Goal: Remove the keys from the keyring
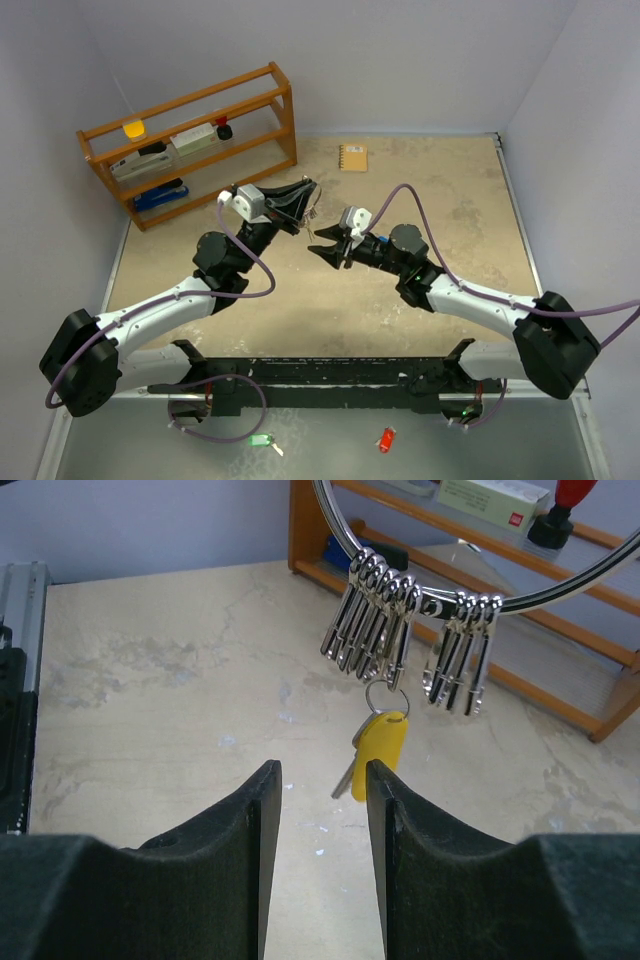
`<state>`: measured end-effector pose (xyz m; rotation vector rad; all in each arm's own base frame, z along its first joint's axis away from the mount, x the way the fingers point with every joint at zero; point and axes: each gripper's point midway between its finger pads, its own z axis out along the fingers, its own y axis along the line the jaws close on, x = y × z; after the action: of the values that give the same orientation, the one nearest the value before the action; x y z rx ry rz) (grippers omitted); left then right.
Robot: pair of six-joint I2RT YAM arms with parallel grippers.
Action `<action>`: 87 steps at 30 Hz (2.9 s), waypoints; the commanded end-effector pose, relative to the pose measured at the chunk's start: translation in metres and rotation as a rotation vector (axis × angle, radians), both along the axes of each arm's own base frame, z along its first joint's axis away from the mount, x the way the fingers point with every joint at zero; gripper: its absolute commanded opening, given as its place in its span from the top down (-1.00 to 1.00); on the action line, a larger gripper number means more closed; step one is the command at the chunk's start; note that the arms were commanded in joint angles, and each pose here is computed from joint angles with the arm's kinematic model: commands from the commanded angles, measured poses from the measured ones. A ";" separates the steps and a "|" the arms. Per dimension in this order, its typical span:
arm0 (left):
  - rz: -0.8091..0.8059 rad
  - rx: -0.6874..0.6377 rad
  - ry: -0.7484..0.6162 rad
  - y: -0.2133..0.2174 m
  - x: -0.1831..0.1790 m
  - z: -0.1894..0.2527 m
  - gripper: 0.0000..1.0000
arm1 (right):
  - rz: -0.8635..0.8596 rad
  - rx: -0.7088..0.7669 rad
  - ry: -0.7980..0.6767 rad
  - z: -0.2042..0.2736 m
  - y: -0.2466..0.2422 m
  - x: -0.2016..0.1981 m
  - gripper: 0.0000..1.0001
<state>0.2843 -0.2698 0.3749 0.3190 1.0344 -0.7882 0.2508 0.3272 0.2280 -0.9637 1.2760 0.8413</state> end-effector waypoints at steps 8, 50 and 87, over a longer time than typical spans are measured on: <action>-0.036 -0.103 -0.074 0.004 -0.011 0.041 0.95 | -0.013 0.071 -0.125 0.039 0.012 0.014 0.16; -0.005 -0.095 -0.046 0.006 -0.007 0.037 0.90 | -0.098 0.031 -0.130 0.037 0.011 0.033 1.00; 0.273 0.036 0.257 0.029 0.044 -0.026 0.12 | -0.734 -0.628 -0.077 0.085 -0.104 0.058 1.00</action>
<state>0.3329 -0.2328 0.3189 0.1143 1.3722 -0.4938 0.3049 0.2469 0.2865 -0.9233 1.7055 -0.0245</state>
